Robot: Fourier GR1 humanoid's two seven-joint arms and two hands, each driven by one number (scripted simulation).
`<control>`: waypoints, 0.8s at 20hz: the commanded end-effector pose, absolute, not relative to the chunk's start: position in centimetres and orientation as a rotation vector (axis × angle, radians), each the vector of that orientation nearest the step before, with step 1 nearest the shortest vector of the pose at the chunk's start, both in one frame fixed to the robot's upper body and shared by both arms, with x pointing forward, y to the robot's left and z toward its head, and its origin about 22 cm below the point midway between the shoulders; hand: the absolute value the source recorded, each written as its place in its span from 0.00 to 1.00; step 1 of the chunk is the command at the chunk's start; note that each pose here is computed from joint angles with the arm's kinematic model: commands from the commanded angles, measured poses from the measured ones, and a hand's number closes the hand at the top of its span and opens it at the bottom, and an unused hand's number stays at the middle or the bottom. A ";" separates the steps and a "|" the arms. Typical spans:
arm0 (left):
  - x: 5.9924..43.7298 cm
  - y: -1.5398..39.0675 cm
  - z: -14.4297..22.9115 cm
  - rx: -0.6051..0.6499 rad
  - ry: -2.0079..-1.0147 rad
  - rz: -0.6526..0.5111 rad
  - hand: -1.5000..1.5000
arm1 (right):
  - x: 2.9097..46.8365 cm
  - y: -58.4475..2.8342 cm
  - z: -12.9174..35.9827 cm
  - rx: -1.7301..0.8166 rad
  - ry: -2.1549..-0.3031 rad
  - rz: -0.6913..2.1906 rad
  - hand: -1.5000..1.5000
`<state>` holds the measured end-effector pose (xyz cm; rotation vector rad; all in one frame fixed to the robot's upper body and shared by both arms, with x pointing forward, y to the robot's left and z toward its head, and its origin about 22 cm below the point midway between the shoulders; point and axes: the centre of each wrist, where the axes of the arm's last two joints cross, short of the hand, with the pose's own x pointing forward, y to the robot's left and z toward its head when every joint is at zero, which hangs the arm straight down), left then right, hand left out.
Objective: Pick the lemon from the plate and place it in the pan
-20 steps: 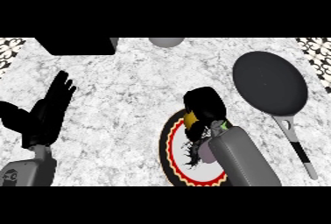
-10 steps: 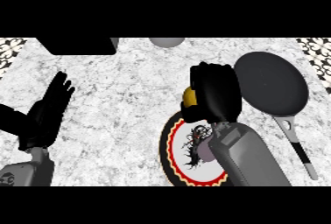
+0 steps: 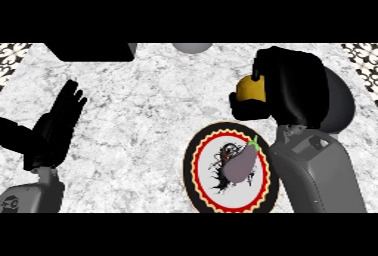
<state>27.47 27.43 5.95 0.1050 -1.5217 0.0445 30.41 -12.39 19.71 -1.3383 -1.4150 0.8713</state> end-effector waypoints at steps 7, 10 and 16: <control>26.8 25.0 7.7 0.105 -1.546 0.033 0.50 | 34.6 -23.9 20.3 -1.373 -1.406 0.646 1.00; 27.3 27.8 5.0 0.102 -1.524 0.045 0.50 | 35.5 -28.1 19.1 -1.375 -1.416 0.601 1.00; 27.9 28.1 5.7 0.098 -1.528 0.052 0.50 | 36.0 -35.4 14.1 -1.365 -1.428 0.617 1.00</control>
